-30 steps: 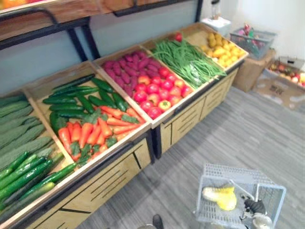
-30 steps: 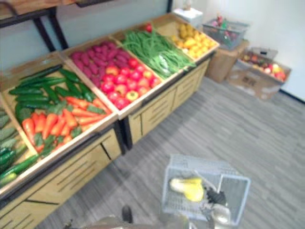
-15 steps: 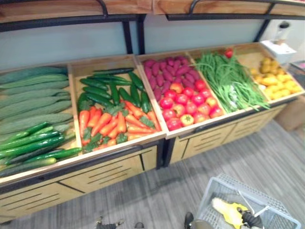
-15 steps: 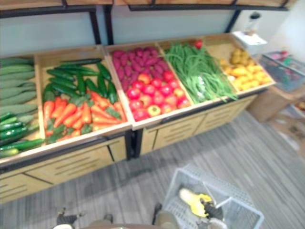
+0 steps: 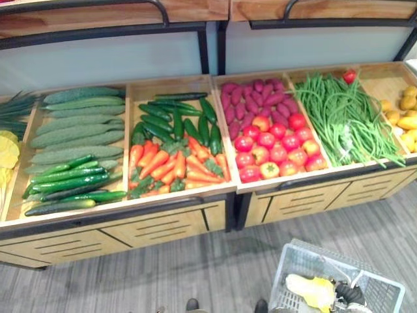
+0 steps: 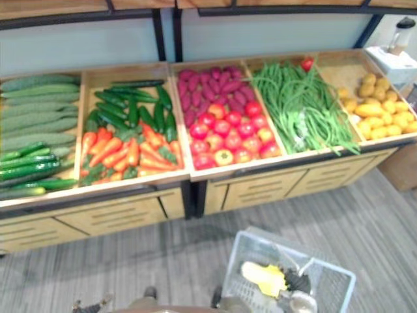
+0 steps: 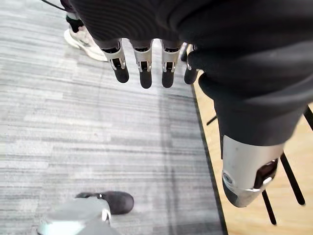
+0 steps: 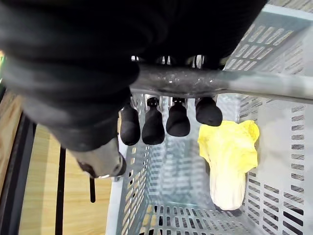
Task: Pick vegetable in the basket
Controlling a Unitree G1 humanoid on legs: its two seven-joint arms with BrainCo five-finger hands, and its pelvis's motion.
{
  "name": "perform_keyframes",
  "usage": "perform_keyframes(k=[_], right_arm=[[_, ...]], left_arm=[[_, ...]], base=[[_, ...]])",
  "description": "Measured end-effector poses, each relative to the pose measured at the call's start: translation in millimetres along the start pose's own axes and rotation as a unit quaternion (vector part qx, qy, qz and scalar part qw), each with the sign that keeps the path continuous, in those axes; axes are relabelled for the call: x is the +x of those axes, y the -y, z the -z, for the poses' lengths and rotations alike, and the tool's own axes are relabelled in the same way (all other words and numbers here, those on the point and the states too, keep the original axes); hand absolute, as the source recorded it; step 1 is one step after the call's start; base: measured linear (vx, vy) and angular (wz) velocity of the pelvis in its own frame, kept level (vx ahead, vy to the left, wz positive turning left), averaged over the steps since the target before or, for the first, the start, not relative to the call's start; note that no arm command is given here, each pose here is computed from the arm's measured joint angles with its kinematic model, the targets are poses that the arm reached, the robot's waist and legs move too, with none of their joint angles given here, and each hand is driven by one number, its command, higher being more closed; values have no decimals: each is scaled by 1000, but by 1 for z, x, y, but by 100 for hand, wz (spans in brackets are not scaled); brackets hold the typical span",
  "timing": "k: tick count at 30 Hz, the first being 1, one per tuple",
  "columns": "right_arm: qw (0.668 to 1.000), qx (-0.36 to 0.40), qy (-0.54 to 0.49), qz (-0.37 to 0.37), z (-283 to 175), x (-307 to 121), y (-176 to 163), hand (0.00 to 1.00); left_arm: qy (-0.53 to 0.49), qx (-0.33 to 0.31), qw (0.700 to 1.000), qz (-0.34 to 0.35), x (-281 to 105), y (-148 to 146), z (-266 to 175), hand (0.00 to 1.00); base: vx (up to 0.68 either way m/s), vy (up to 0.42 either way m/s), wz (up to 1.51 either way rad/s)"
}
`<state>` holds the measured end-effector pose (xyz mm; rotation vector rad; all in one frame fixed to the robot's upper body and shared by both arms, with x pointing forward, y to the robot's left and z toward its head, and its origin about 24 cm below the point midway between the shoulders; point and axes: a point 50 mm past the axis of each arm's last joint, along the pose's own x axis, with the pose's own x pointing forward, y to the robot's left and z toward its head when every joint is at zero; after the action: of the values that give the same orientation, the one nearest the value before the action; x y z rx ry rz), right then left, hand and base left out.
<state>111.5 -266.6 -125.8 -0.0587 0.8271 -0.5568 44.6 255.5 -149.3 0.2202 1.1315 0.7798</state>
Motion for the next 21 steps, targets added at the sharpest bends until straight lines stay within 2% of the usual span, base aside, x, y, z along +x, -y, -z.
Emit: perform_keyframes(k=[4,6,11,13,16,19,21], right_arm=[[1000,1,6,0,-3,1,0,100],[1000,4,5,4,-2,1,2,100],[1000,4,-3,4,0,2,4,100],[1000,3,-8,0,2,2,3,100],[1000,1,-12,0,5,0,4,100],[1000,-3,-16,3,10,-2,7,100],[1000,-15,-14,2,10,-2,7,100]], left_arm=[[-49,-105,991,-65,6,-23,9,0],[-75,-186,974,-101,9,-34,9,0],[-66,-308,936,-153,21,-57,-16,0],[-23,-350,918,-185,23,-74,-39,0],[121,-384,884,-238,8,-105,-98,0],[241,-382,853,-263,-18,-119,-142,0],[277,-374,842,-272,-31,-117,-154,0]], base=[[-26,49,-23],[14,52,-18],[81,53,-9],[65,32,-14],[10,5,0],[0,0,0],[-21,13,-10]])
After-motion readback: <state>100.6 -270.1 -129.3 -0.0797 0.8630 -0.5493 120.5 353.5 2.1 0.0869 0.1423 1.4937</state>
